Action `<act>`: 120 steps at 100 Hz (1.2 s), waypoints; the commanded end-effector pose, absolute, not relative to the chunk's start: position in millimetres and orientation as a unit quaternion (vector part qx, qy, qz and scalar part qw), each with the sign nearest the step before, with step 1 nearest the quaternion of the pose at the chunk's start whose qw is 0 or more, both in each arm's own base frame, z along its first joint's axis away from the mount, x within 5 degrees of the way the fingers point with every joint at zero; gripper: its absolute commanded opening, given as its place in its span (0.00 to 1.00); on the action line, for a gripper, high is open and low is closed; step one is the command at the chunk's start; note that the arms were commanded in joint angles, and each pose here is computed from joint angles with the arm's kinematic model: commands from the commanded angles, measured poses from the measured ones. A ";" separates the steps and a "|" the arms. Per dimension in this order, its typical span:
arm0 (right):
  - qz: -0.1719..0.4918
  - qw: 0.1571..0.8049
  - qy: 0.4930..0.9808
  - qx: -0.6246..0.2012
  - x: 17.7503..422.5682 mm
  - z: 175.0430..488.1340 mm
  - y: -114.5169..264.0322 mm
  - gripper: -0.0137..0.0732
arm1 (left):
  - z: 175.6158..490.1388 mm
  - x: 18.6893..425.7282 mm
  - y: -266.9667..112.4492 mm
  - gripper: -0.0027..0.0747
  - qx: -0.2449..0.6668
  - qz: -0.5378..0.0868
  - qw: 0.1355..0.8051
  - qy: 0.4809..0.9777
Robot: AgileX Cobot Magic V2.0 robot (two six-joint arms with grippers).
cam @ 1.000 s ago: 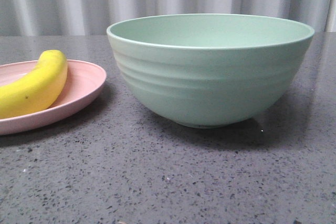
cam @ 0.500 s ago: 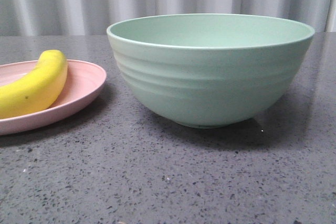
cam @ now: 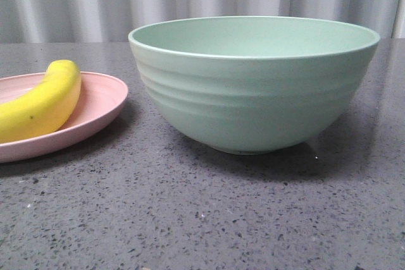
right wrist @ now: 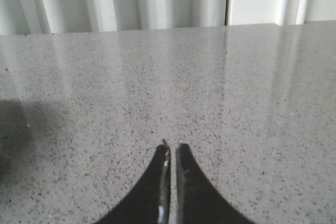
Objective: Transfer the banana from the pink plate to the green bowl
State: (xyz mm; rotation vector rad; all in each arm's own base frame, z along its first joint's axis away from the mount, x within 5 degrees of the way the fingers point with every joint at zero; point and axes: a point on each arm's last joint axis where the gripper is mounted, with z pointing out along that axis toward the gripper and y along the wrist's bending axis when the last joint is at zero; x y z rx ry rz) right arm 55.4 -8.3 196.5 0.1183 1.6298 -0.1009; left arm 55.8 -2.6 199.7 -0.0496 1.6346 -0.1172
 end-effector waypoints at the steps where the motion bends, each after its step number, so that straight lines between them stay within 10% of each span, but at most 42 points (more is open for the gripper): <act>1: -0.039 0.725 0.685 0.055 53.6 207.2 -7.4 0.08 | 220.0 51.5 -2.4 0.01 -0.029 -0.065 0.735 0.675; 87: 0.032 0.604 0.788 0.116 98.0 316.7 -9.6 0.08 | 322.4 111.6 -4.9 0.02 -0.030 -0.061 0.698 0.713; 120: 0.032 0.575 0.809 0.119 105.6 308.4 -10.5 0.08 | 321.4 122.2 -5.2 0.73 -0.035 -0.064 0.699 0.711</act>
